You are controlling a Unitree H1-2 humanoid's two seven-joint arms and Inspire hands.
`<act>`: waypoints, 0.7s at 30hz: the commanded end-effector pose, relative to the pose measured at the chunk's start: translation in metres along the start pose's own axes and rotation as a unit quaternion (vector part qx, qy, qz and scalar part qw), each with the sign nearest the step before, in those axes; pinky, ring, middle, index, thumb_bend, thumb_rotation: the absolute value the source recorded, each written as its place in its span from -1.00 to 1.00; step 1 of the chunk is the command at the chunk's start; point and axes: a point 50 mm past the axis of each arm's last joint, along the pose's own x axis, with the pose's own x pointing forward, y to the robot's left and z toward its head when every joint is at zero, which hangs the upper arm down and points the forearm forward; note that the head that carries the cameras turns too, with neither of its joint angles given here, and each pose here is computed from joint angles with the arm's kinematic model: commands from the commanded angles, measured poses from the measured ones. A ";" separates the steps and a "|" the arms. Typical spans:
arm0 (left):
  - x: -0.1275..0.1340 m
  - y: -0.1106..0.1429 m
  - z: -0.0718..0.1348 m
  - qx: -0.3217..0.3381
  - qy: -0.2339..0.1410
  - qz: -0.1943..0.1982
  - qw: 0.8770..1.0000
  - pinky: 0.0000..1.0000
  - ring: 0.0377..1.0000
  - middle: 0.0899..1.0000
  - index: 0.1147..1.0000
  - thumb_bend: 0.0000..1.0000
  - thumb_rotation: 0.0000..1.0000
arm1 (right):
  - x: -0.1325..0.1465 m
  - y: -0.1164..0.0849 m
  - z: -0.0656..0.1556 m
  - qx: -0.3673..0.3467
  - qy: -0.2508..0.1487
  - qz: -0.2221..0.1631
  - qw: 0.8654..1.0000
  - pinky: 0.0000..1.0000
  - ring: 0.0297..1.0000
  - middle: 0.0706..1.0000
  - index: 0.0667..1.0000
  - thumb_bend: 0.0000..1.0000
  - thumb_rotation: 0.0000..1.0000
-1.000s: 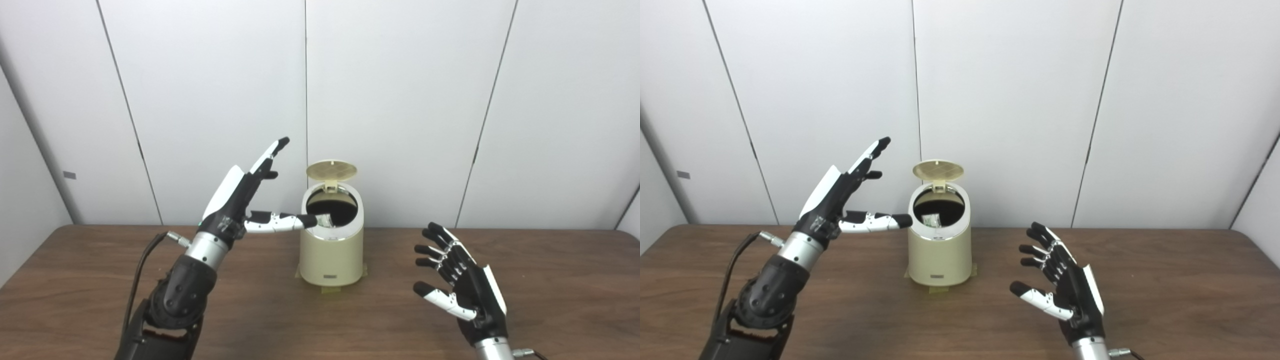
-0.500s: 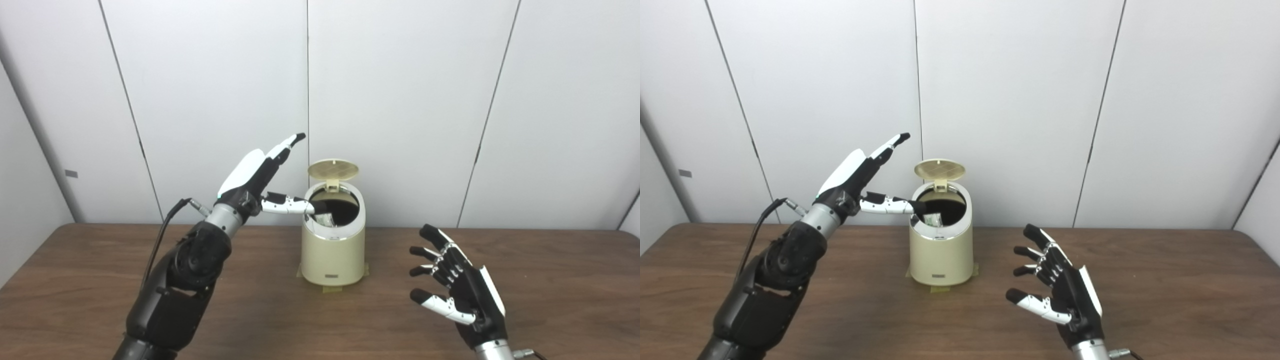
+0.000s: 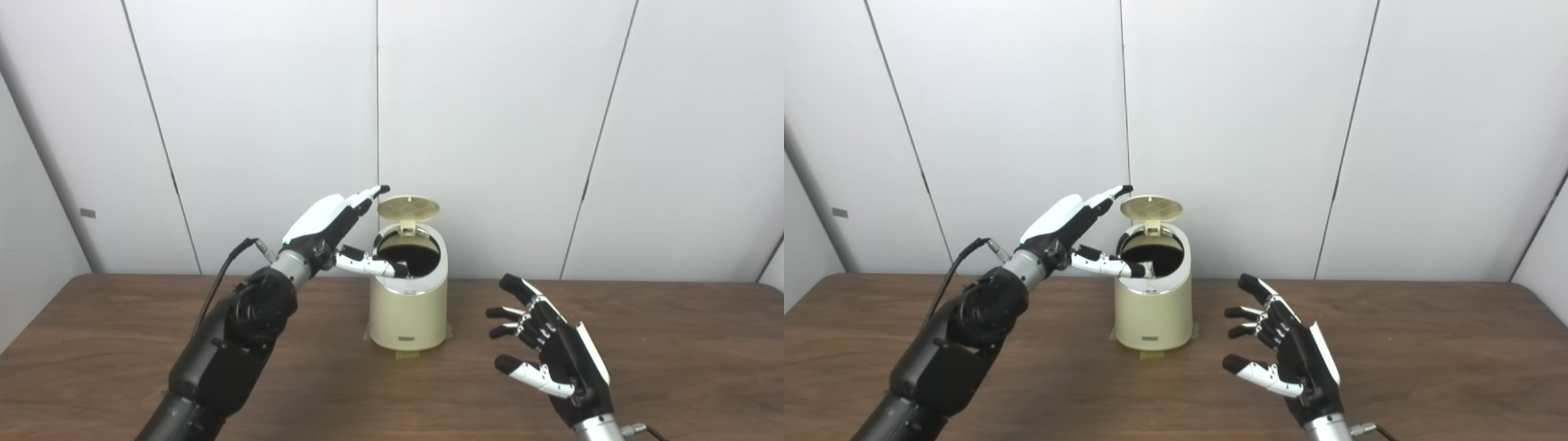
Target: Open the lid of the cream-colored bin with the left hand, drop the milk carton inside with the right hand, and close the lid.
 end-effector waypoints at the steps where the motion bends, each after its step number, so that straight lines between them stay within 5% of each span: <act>1: 0.016 0.027 0.025 0.017 -0.048 0.024 0.998 1.00 1.00 1.00 1.00 1.00 -0.08 | 0.012 0.002 0.017 -0.009 -0.036 0.001 0.999 0.10 0.39 0.76 0.68 0.63 -0.20; 21: 0.007 0.028 0.043 0.034 -0.092 -0.007 0.995 1.00 1.00 1.00 1.00 1.00 -0.09 | 0.015 0.013 0.022 0.009 -0.030 0.004 1.000 0.11 0.41 0.79 0.69 0.60 -0.31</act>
